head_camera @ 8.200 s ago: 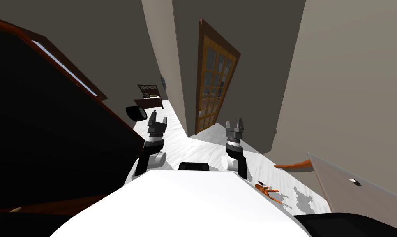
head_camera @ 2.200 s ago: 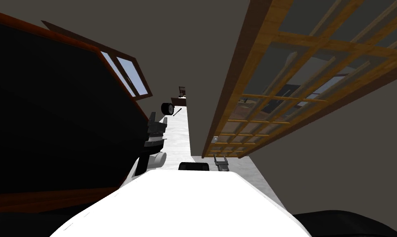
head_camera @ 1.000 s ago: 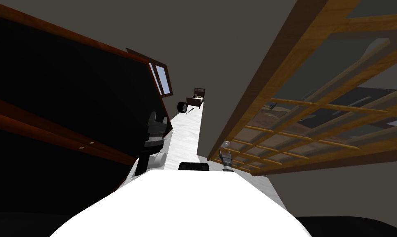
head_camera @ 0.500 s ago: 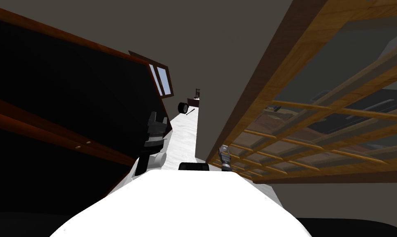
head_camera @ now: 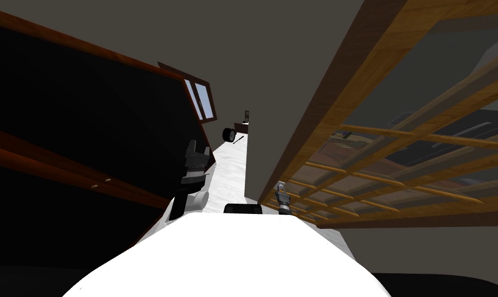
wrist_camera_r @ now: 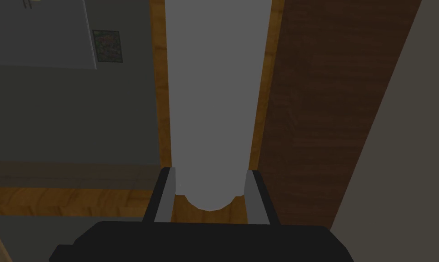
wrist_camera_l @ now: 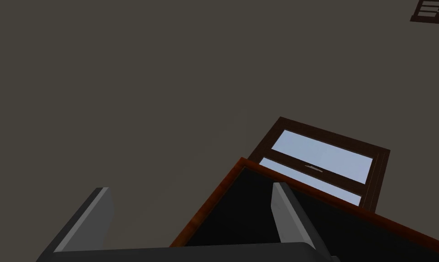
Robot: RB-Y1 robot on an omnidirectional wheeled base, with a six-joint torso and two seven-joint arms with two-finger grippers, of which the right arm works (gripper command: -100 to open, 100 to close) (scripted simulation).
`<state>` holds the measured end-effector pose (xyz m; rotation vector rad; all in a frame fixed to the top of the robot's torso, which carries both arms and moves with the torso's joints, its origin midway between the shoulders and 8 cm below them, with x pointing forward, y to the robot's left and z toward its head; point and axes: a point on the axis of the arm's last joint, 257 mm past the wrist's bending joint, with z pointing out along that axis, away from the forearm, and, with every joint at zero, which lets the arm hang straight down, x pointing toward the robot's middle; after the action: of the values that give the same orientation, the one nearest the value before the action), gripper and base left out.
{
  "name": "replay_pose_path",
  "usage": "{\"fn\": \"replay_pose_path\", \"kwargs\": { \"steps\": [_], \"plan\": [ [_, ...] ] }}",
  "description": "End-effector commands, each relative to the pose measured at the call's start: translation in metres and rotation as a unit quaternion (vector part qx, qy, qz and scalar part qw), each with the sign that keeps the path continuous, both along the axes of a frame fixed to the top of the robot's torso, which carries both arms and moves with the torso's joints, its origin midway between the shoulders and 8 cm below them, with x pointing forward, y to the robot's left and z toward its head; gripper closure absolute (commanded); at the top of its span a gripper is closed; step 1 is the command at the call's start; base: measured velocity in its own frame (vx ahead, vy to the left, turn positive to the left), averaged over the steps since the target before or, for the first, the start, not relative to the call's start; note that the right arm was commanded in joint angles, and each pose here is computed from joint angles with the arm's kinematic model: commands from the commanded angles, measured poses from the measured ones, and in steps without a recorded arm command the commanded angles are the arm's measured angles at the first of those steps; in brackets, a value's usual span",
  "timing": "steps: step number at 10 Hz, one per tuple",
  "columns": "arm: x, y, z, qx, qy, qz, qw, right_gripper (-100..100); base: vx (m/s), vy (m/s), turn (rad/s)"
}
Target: Pull the door open
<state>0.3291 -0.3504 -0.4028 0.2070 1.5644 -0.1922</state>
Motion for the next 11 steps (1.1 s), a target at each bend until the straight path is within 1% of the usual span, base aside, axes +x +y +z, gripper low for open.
{"fn": "replay_pose_path", "kwargs": {
  "steps": [1,2,4,7,9,11],
  "plan": [
    [0.001,0.004,-0.001,0.002,0.001,0.003,1.0,100,0.0,0.0,0.0],
    [0.001,-0.002,0.0,0.015,-0.004,0.0,0.9999,100,-0.025,0.016,0.026],
    [0.001,-0.004,0.0,0.035,-0.01,-0.001,0.9994,100,-0.046,0.021,0.037],
    [0.003,-0.008,0.0,0.069,-0.019,-0.002,0.9974,100,-0.043,0.03,0.034],
    [0.004,-0.01,0.0,0.092,-0.026,-0.002,0.9954,100,-0.038,0.014,0.032],
    [0.005,-0.013,0.0,0.121,-0.034,-0.004,0.992,100,-0.037,0.018,0.053]
  ]
}}
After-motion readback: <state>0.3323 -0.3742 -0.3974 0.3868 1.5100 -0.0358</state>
